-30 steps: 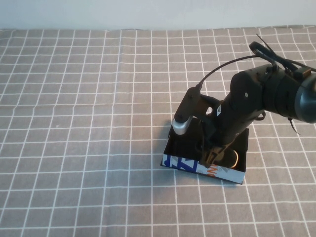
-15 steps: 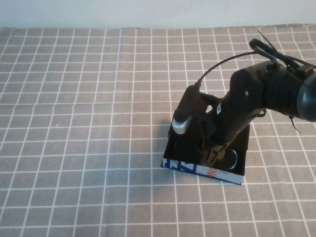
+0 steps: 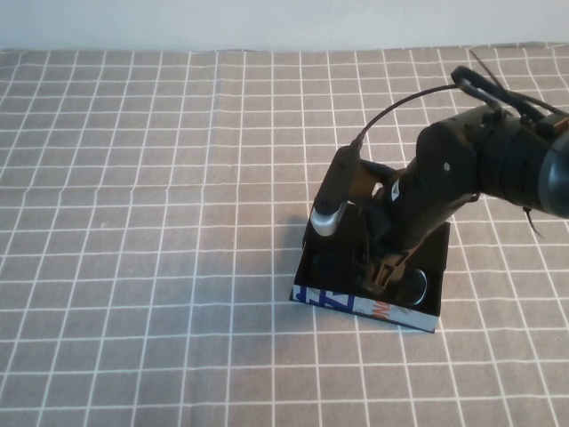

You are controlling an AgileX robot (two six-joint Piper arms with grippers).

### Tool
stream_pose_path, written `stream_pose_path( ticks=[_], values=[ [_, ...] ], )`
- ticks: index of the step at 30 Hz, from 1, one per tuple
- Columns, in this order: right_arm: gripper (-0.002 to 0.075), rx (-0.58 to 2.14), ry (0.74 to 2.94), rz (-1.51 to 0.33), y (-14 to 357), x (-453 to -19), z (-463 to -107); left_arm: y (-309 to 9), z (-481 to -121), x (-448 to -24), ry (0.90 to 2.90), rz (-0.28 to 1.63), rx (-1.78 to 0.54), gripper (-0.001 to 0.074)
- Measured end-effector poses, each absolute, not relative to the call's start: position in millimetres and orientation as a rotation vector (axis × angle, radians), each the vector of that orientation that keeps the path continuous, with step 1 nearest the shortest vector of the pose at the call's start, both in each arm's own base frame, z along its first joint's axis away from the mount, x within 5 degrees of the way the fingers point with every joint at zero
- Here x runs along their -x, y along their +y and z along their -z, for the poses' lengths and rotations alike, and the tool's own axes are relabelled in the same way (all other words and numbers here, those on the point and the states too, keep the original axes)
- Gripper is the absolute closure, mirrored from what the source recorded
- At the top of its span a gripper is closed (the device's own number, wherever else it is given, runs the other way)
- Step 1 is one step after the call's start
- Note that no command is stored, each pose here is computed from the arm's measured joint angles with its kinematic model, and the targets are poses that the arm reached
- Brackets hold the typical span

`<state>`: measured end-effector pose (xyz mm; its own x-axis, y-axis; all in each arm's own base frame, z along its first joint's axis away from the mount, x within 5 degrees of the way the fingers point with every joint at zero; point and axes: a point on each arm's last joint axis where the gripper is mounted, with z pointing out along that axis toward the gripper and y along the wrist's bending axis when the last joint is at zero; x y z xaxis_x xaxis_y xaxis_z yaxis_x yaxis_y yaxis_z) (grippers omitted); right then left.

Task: Take glasses out of glasses case
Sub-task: Pick up the glasses from the glasses case

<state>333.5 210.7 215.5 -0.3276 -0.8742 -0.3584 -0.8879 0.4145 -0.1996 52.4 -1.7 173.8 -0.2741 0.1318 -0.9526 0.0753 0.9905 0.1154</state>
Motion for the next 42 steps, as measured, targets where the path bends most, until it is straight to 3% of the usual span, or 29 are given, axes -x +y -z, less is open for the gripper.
stream_pose_path(
  ticks=[42],
  values=[
    [0.0311,1.547,2.323,-0.095,219.1,-326.5,-202.9,-1.7,-173.8,-52.4,1.85,-0.055,-0.15,0.074]
  ],
)
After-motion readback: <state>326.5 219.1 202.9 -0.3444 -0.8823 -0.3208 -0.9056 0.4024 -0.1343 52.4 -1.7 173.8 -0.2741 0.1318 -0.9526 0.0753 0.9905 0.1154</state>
